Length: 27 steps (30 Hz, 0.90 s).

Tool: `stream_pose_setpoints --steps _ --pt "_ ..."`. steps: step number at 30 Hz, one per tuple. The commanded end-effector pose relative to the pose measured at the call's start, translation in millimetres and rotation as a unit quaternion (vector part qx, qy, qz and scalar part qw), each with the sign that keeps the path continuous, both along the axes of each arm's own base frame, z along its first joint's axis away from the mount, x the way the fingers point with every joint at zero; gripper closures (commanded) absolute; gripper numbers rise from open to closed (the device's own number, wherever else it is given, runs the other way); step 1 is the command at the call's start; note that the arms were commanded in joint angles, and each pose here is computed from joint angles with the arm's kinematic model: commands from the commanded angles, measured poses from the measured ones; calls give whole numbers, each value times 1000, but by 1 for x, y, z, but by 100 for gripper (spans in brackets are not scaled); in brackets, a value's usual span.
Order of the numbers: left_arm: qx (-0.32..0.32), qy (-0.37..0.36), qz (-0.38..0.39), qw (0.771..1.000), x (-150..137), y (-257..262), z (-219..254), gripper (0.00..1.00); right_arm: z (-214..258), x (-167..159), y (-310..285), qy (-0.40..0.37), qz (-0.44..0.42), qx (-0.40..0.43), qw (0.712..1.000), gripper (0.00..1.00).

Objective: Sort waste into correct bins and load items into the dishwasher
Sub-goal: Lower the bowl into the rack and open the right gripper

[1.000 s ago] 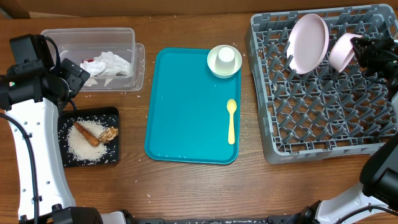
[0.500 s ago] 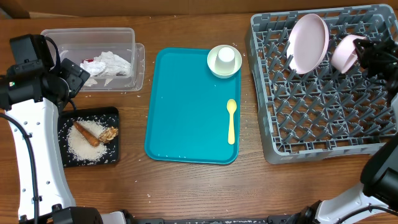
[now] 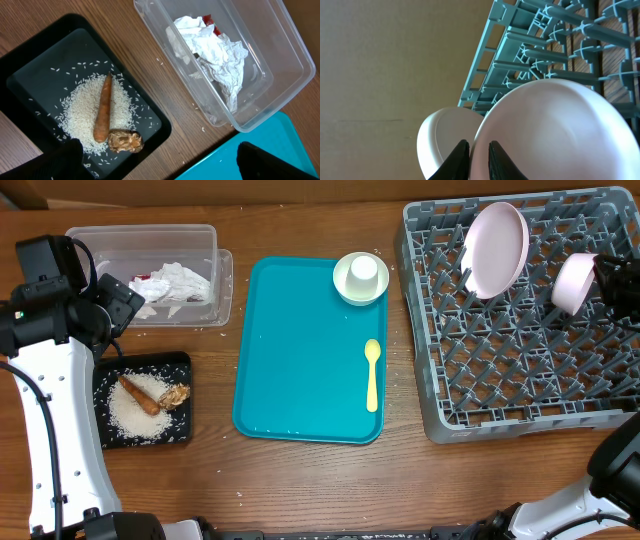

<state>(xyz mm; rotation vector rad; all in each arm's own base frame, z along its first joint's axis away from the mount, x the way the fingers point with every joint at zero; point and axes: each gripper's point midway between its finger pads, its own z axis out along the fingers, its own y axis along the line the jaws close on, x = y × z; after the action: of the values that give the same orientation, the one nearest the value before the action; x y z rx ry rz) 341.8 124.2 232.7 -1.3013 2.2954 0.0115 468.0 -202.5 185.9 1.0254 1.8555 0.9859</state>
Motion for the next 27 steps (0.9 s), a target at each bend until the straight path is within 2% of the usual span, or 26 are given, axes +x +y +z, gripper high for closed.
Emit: stream_pose_setpoints --steps 1,4,8,13,23,27 --pt "3 0 12 1000 0 3 0 0 1 -3 -6 2 -7 -11 1000 85" --pt "3 0 11 1000 0 3 0 0 3 -4 -10 5 -11 -10 1000 90" --pt "3 0 11 1000 0 3 0 0 11 -7 -22 19 -31 -12 999 91" --pt "3 0 12 1000 0 3 0 0 14 -16 -38 66 -62 -35 995 95" --pt "3 0 11 1000 0 3 0 0 8 -53 -72 203 -151 -107 962 96" --pt "3 0 12 1000 0 3 0 0 17 -67 -83 240 -182 -127 945 93"
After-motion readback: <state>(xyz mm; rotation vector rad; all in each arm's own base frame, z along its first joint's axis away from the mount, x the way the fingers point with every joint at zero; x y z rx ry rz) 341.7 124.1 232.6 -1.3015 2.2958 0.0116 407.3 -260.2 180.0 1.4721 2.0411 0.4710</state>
